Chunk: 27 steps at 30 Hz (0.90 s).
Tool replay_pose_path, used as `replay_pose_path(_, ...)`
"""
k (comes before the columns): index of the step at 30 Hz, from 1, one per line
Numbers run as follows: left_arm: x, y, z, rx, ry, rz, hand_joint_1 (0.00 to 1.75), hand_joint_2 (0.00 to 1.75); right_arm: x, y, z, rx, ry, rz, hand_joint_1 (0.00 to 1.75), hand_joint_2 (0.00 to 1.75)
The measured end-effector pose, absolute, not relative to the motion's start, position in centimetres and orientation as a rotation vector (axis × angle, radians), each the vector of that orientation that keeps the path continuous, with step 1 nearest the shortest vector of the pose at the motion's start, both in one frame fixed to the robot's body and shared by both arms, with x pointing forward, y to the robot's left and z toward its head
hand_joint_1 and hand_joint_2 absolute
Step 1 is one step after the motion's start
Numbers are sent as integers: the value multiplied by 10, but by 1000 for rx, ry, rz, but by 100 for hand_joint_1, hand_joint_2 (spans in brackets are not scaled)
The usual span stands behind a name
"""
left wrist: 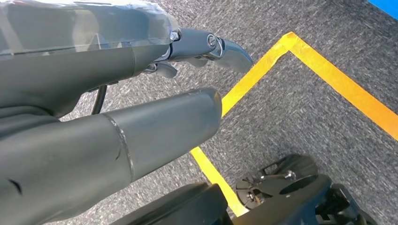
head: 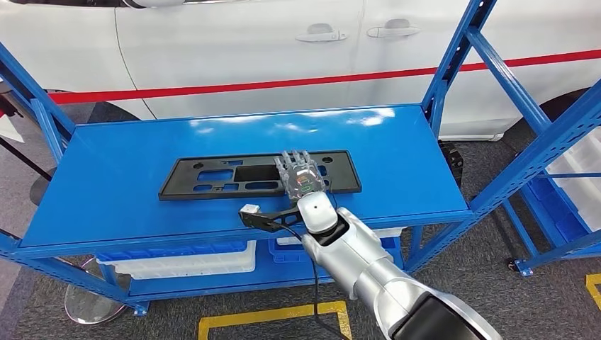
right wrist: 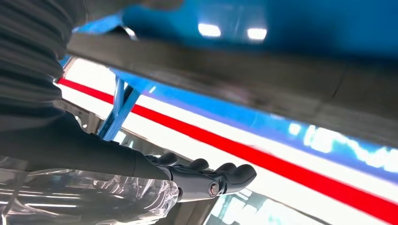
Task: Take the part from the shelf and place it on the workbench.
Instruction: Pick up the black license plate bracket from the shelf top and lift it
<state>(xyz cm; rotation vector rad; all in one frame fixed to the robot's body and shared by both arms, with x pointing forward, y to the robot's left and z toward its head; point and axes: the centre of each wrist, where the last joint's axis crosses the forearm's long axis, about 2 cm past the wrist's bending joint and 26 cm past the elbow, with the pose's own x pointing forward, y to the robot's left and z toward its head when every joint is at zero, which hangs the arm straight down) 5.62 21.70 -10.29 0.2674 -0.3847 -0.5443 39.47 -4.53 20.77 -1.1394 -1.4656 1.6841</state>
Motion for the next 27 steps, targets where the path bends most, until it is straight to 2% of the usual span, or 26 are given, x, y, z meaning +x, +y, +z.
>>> replay_pose_path(13, 55, 219, -103, 268, -386, -540, 0, 0, 413, -64, 248, -1171, -1506, 1607, 175, 175)
replay_pose_path(27, 55, 219, -103, 267, -398, -549, 0, 0, 408, -74, 235, -1174, -1515, 1592, 175, 175)
